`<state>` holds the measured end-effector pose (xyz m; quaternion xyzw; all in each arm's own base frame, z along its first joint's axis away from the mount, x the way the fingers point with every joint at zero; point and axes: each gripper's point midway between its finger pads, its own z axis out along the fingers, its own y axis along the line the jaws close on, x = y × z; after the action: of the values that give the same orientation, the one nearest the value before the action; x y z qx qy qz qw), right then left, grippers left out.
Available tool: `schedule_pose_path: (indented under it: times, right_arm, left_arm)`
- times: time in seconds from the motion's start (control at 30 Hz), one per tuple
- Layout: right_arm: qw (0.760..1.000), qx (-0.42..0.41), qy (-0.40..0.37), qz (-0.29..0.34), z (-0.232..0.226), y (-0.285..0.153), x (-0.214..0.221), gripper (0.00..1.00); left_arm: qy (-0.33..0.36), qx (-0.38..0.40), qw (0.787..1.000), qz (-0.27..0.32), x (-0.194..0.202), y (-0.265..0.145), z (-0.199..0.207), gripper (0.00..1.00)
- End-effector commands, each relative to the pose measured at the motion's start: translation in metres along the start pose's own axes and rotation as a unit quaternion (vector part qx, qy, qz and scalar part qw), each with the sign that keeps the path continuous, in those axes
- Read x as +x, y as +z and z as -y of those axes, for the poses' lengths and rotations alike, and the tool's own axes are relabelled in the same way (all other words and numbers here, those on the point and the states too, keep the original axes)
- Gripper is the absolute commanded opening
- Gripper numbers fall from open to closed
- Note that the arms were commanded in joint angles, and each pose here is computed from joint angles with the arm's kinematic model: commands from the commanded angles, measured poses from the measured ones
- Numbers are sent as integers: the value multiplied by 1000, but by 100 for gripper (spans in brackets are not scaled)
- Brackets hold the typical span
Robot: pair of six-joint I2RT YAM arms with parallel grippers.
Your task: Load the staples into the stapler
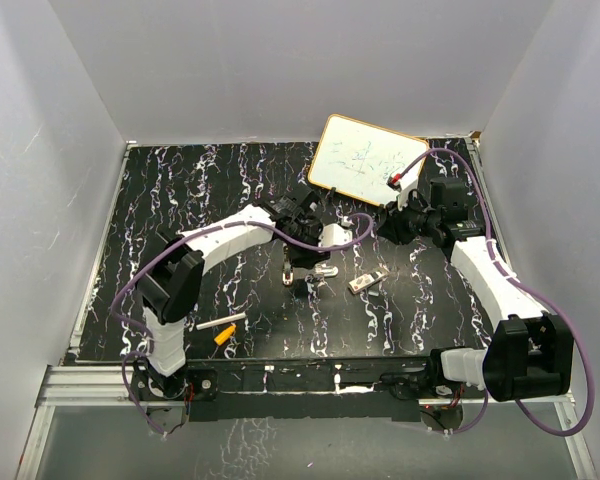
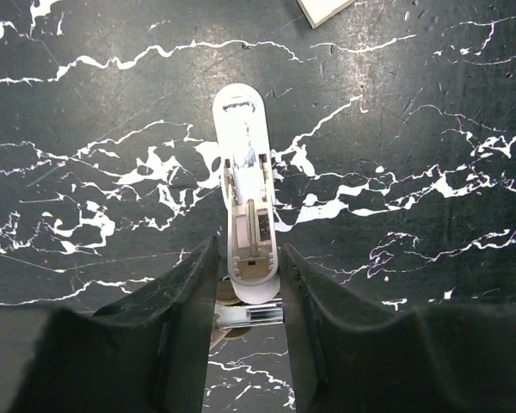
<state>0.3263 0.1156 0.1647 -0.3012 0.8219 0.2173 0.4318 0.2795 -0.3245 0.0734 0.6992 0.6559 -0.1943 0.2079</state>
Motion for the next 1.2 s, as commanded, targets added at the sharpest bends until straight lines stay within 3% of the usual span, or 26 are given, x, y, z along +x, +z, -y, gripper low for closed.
schedule_pose_path:
  times: [0.0,0.23,0.57,0.7,0.83,1.17]
  right_arm:
    - [999,2,-23,32,0,-5,-14,12]
    - [999,-1,-25,29,0,-4,-11,12]
    - [999,-7,-26,26,-2,-3,-8,13]
    - [999,-6,-27,28,-3,-4,-9,13]
    - [999,1,-30,34,0,-8,-12,13]
    - [999,12,-19,42,8,-16,-12,13]
  left_arm:
    - [38,45,998,-7,-4,-5,10,32]
    - [66,72,995,-23,1,-2,15,30]
    - [74,51,996,-7,-15,3,5,59]
    - [58,38,998,-3,-16,12,3,63]
    - [44,37,998,-14,-6,24,5,64]
    - [59,44,997,-28,1,41,6,54]
